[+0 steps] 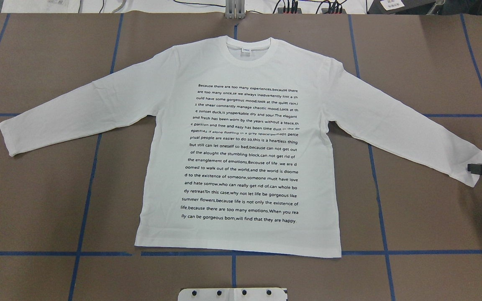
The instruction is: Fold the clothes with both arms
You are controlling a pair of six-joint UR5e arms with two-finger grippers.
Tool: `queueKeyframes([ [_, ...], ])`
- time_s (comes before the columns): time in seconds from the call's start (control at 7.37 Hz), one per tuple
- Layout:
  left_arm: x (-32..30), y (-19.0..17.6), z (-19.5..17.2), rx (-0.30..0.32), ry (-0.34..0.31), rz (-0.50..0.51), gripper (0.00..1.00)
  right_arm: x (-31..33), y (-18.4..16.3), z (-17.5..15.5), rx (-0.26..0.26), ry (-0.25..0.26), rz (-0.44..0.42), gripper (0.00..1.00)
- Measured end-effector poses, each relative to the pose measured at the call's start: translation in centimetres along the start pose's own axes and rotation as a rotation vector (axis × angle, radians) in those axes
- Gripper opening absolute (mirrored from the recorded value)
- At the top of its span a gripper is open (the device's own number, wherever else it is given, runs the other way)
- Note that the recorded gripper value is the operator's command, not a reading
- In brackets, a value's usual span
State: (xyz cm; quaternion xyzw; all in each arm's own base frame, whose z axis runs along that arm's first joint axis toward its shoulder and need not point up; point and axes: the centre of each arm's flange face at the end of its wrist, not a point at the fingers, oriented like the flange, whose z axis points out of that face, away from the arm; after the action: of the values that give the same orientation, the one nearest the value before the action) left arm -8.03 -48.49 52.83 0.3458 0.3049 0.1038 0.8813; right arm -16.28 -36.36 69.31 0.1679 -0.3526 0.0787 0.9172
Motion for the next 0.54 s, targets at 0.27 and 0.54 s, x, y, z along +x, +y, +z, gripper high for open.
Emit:
queueKeyframes([
  [0.27, 0.01, -0.02, -0.02, 0.000, 0.000, 0.000, 1.00, -0.23, 0.01, 0.12, -0.001, -0.002, -0.004, 0.10],
  [0.54, 0.04, -0.09, -0.05, 0.002, 0.000, 0.001, 1.00, -0.28, 0.00, 0.15, -0.001, -0.003, -0.004, 0.00],
])
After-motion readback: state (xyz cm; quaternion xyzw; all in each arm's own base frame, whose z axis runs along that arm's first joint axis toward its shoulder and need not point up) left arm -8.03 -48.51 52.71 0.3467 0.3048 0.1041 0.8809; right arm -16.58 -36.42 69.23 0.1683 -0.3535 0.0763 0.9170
